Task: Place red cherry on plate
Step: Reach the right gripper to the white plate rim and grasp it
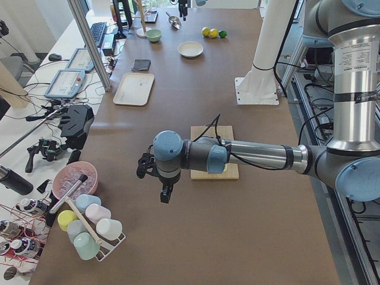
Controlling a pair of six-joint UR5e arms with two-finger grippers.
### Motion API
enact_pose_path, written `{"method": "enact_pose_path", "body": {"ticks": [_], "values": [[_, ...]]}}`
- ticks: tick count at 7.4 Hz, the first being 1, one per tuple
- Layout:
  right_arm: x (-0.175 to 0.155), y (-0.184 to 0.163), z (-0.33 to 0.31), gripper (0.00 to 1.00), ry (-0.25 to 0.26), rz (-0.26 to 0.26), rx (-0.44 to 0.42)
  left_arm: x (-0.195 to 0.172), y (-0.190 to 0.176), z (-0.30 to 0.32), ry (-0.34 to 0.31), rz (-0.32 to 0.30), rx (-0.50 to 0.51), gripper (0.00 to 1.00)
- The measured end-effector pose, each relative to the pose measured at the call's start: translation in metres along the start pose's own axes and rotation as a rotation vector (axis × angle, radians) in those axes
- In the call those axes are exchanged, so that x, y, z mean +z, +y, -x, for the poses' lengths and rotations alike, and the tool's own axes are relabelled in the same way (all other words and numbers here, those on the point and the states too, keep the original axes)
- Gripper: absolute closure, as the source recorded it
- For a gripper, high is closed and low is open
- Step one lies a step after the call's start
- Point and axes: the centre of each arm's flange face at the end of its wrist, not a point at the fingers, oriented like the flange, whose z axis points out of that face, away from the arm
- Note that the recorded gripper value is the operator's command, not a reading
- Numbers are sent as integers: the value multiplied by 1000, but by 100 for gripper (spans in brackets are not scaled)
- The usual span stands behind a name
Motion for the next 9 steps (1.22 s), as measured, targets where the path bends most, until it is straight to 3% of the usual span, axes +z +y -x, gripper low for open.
{"method": "enact_pose_path", "body": {"ticks": [2,4,8,9], "values": [[48,-33,44,2,-6,23,-27,1,-2,-3,1,2,7,2],[71,-50,70,2,-25,38,-7,1,-5,-8,2,-2,-6,2],[98,-37,86,2,-42,36,43,9,-9,-22,8,-19,-21,2],[107,-34,89,30,-38,47,42,10,-10,-23,9,-20,-23,2]]}}
